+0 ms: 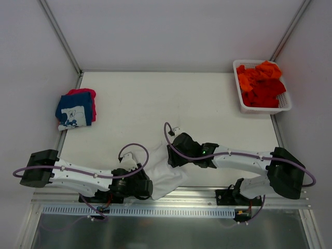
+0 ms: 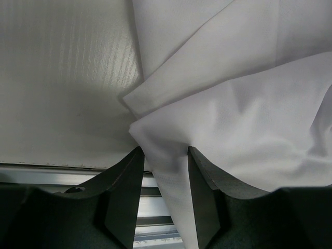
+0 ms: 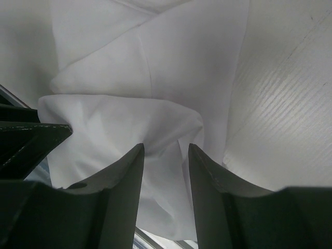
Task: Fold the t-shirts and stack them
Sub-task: Fold the tshirt
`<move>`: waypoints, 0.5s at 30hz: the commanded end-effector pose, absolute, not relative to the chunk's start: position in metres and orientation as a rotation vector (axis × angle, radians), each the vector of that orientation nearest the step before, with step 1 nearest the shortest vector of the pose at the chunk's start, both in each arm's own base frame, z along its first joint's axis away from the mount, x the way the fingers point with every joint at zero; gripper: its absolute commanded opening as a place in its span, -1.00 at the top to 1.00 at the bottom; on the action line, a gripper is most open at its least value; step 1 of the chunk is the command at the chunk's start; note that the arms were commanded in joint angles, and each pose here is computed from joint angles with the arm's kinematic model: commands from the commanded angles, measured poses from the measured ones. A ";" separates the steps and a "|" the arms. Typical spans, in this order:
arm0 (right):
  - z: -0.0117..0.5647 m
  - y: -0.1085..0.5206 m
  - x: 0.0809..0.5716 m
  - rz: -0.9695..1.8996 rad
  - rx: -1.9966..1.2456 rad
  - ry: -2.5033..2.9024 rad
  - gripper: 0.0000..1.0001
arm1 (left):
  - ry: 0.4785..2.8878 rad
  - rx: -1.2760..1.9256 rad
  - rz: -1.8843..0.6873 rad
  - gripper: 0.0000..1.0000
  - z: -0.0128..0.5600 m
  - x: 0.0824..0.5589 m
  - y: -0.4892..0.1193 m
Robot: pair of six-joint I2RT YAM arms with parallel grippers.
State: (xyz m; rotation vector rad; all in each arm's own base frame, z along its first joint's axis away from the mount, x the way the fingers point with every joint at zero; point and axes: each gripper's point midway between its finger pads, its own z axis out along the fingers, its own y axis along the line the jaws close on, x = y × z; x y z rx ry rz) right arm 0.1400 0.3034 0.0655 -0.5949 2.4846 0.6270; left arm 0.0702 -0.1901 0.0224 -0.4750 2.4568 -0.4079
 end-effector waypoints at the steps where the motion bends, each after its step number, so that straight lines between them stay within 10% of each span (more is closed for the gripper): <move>1: 0.094 0.316 0.141 0.696 -0.597 2.427 0.14 | 2.445 -0.462 -0.390 0.21 0.023 0.072 -0.189; 15: 0.070 0.331 0.140 0.678 -0.642 2.479 0.13 | 2.449 -0.461 -0.368 0.27 0.018 0.072 -0.188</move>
